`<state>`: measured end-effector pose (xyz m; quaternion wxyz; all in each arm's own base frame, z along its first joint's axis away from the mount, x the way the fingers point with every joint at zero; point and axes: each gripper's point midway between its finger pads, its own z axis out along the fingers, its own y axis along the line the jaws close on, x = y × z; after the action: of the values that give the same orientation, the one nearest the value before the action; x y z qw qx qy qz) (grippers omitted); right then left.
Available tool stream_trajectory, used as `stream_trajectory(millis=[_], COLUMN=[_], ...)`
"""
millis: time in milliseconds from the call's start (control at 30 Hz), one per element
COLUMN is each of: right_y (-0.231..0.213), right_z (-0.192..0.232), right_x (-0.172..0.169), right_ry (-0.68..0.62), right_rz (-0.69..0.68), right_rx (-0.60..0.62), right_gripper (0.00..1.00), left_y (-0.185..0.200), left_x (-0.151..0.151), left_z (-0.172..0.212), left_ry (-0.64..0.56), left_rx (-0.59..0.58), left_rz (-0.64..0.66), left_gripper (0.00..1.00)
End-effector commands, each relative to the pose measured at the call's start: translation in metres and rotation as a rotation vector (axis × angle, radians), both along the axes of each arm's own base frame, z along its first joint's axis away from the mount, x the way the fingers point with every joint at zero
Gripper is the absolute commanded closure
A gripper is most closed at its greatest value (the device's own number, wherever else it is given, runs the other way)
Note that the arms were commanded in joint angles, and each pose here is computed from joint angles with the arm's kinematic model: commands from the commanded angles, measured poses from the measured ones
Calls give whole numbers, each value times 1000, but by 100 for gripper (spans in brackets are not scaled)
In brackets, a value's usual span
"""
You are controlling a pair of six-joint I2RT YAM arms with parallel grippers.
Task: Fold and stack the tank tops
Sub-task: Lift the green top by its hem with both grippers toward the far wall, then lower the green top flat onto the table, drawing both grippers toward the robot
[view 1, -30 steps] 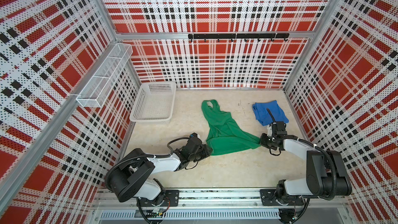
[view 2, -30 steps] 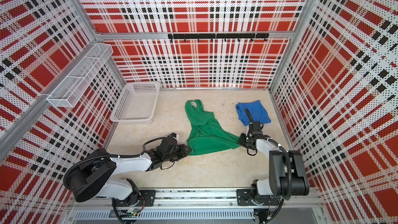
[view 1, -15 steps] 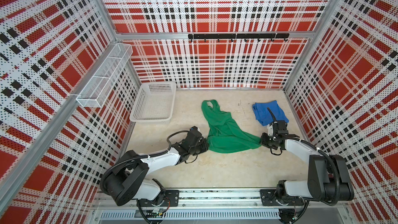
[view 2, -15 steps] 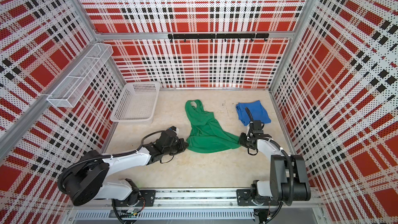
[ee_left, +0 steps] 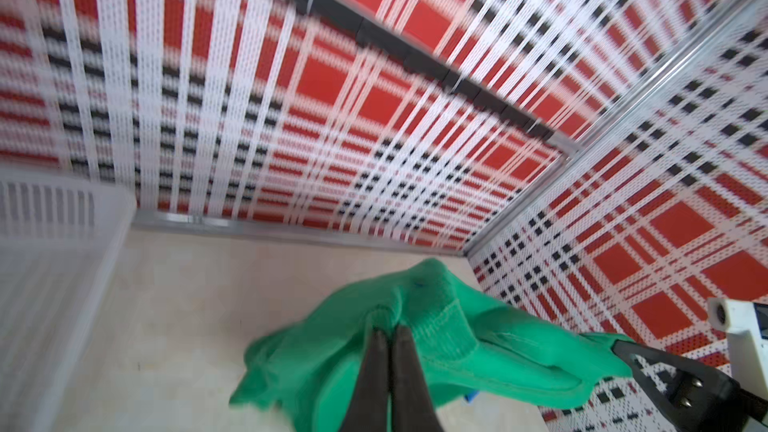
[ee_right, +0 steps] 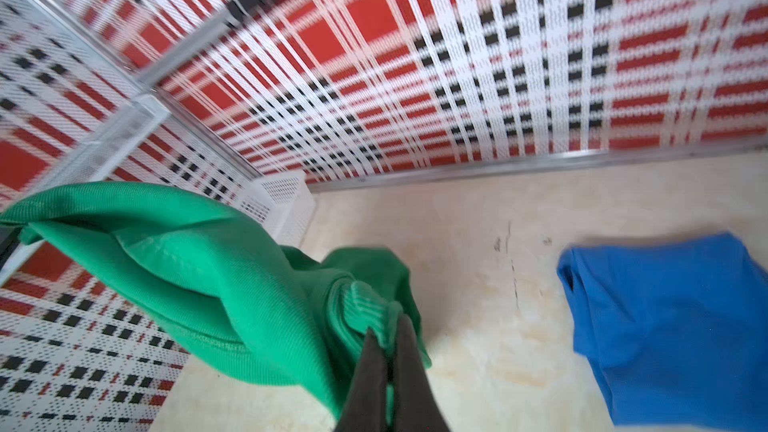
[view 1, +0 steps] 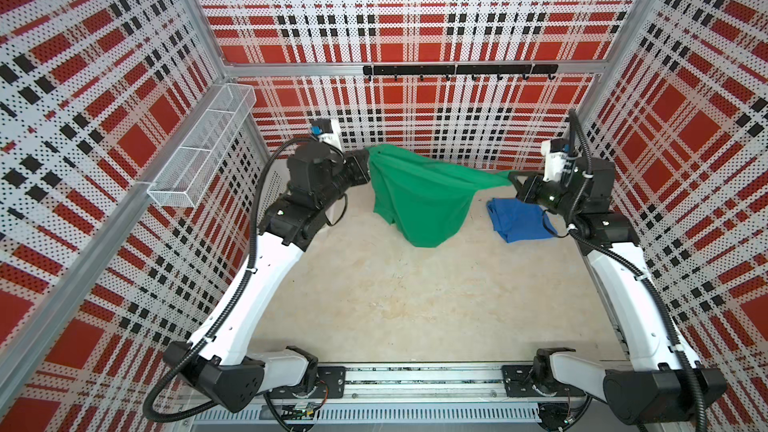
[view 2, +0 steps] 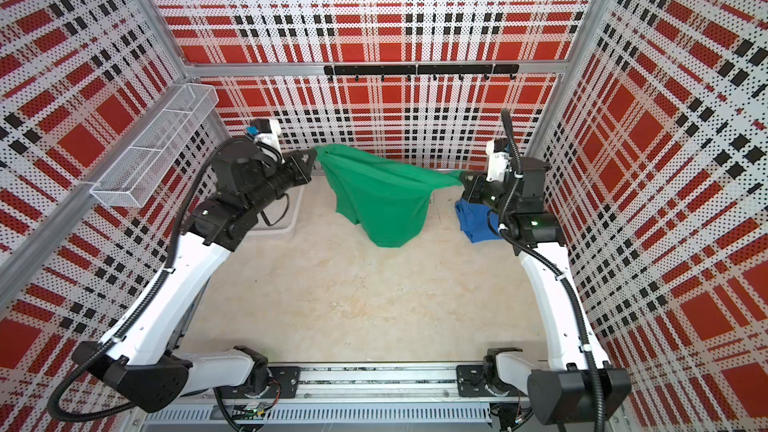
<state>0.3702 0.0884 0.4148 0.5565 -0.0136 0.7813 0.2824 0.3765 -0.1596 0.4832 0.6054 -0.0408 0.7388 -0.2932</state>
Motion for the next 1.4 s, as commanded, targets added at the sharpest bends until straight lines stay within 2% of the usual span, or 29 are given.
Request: stream_trajectory(millis=[0,133,233,333,533,600,733,867,1000,1100,1267,1367], right_y=[10,10,2,2,-2,-1,7,9,19,22,25,27], right_z=[48,76,61,44,43,37,19,7,25,52,92,95], right_x=[-19,-27,-8,8,4,7,27,73,121,142,151,152], right_ry=[-110,-179,-120,-64,-76,-60,-44,-78,-181,-272,-391,-403], right_rz=[69,72,19,22,5,17,64,64,102,116,131,155], right_rx=[22,12,-33,-54,-96,-108,-108,-104,-83,-88,-136,-148], right_gripper=[100,100,100,100,100,100,100,100,100,100,100,100], left_y=[19,34,41,52,56,63,52,48,41,40,49,53], left_x=[-10,-24,-15,2,4,16,43,93,149,174,185,186], left_z=[34,61,42,13,-2,-11,-31,-37,-18,14,62,57], left_ry=[-59,-129,-104,-38,-19,3,33,20,-59,-148,-277,-271], left_rx=[92,112,123,128,142,145,156,164,184,163,94,65], left_rz=[61,104,114,109,102,106,69,58,46,58,51,28], left_gripper=[100,100,100,100,100,100,100,100,100,100,100,100])
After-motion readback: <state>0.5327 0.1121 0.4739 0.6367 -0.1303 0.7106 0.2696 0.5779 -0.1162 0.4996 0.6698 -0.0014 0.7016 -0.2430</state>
